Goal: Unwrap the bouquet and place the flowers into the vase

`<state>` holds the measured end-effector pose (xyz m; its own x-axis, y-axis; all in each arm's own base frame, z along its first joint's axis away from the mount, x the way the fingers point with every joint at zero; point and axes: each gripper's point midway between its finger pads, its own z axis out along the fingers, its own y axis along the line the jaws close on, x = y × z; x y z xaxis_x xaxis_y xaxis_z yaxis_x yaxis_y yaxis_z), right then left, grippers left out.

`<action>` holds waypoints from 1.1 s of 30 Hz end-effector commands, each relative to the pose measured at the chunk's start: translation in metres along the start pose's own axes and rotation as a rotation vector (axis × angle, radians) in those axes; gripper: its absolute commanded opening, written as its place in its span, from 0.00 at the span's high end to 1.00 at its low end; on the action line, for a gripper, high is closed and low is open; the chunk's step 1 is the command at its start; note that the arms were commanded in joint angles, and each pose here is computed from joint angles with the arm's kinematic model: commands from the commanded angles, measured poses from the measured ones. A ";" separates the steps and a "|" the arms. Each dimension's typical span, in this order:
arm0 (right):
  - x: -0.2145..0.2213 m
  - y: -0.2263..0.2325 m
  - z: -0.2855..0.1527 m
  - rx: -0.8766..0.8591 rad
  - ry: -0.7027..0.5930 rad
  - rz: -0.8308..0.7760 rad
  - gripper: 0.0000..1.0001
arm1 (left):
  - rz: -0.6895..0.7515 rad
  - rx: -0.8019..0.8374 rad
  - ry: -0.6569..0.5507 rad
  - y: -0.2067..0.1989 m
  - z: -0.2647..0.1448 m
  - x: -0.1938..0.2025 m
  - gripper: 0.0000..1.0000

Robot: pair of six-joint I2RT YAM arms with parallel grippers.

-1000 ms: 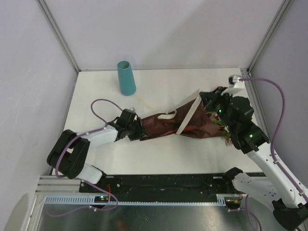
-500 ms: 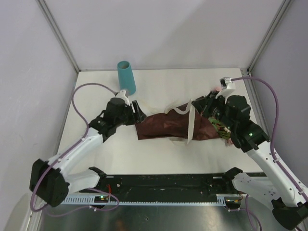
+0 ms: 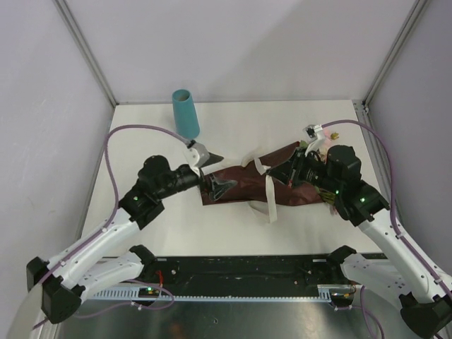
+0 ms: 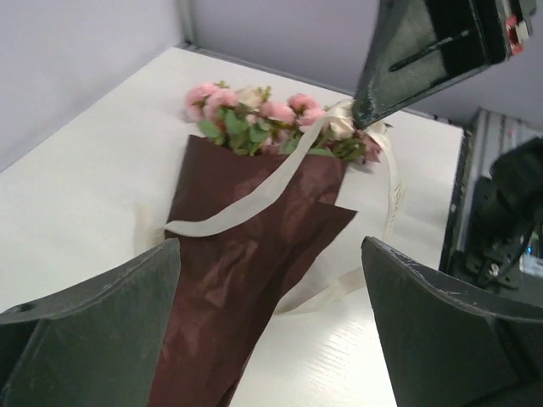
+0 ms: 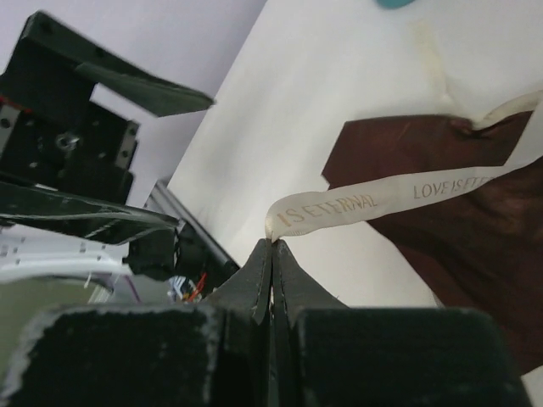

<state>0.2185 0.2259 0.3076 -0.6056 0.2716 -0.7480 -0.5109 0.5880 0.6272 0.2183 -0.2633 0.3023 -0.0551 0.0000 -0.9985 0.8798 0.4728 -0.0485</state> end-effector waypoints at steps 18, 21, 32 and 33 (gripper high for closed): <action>0.015 0.049 -0.012 -0.289 0.086 -0.111 1.00 | 0.349 0.414 -0.014 -0.070 0.069 0.023 0.05; 0.017 0.048 -0.013 -0.280 0.089 -0.110 1.00 | 0.379 0.375 -0.015 -0.064 0.067 0.023 0.04; 0.025 0.048 -0.011 -0.298 0.136 -0.108 1.00 | 0.467 0.457 -0.053 -0.075 0.062 0.022 0.03; 0.026 0.047 -0.010 -0.299 0.136 -0.109 1.00 | 0.466 0.485 -0.055 -0.079 0.062 0.023 0.03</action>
<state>0.1762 0.2500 0.3158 -0.6275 0.1185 -0.7695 -0.6864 0.3824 0.6186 0.1937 -0.3463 0.2614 0.3090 0.1469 -0.9397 0.9422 0.0877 0.3235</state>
